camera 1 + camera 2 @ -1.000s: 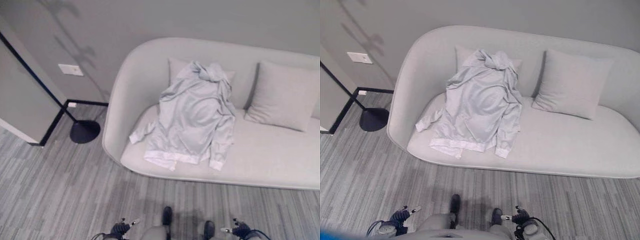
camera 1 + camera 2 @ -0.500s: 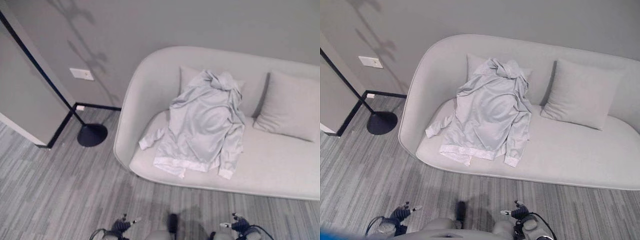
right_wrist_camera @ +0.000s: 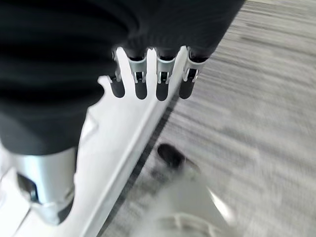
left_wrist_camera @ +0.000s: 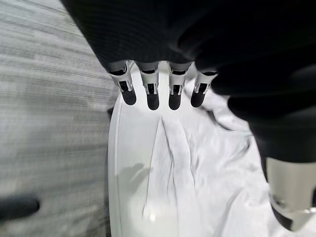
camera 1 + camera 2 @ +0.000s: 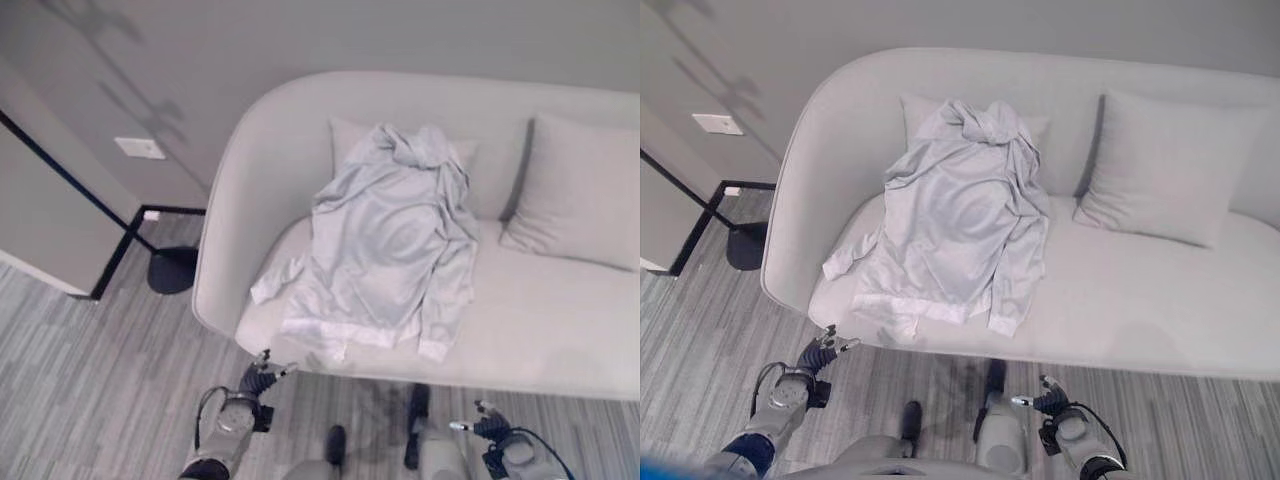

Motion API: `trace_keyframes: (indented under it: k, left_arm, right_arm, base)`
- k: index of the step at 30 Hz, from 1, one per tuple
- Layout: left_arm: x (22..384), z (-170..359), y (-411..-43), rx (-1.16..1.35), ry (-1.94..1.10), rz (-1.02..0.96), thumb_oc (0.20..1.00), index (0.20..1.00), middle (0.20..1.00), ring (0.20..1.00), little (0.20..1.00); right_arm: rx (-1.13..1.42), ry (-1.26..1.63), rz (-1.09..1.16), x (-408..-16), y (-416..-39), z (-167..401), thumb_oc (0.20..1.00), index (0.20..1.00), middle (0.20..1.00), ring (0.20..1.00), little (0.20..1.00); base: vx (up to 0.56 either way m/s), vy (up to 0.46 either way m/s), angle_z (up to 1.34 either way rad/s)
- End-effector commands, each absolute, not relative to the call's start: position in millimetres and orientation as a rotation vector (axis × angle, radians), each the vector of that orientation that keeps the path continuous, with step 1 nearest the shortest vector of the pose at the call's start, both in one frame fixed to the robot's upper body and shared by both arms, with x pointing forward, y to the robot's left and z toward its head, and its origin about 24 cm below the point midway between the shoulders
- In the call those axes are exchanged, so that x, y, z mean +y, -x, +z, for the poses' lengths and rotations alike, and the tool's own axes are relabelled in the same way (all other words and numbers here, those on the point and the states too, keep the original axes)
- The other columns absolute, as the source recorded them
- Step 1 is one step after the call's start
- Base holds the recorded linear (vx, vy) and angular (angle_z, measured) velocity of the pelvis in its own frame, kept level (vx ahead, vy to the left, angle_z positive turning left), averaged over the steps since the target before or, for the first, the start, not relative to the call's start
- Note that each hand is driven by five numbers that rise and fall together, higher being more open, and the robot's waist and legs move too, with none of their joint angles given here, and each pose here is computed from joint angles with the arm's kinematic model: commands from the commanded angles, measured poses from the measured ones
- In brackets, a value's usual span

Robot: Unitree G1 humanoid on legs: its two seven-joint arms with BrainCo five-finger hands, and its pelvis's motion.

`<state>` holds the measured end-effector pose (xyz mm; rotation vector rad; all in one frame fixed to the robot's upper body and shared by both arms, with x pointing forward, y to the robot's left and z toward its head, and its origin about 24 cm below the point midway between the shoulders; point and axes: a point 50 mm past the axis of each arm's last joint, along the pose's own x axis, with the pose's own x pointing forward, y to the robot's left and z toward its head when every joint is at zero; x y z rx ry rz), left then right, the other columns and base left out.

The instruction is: Hang the clothes on the sofa on the clothes rack.

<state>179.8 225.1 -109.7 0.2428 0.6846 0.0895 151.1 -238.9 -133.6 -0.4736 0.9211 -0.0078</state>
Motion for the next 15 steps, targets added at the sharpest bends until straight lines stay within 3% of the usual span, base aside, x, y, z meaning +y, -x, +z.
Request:
trace_keyframes:
  k: [1, 8, 12, 15]
  left_arm:
    - [217, -89, -214, 0.554, -0.202, 0.071, 1.0, 1.0, 1.0, 1.0, 1.0]
    - [208, -74, -229, 0.472, -0.185, 0.052, 1.0, 1.0, 1.0, 1.0, 1.0]
    - [208, -70, -238, 0.458, -0.228, 0.044, 1.0, 1.0, 1.0, 1.0, 1.0]
    - [205, -61, -238, 0.403, -0.216, 0.012, 1.0, 1.0, 1.0, 1.0, 1.0]
  right_arm:
    - [0.856, 0.491, -0.078, -255, -162, -122, 1.0, 1.0, 1.0, 1.0, 1.0]
    - [0.729, 0.528, -0.062, -258, -189, -102, 1.0, 1.0, 1.0, 1.0, 1.0]
    - [0.678, 0.62, -0.109, -274, -200, -89, 1.0, 1.0, 1.0, 1.0, 1.0]
    - [0.54, 0.577, -0.047, -255, -220, -70, 1.0, 1.0, 1.0, 1.0, 1.0]
  base:
    - [0.11, -0.167, 0.11]
    - [0.06, -0.052, -0.03]
    - [0.09, 0.126, -0.09]
    - [0.12, 0.186, -0.7]
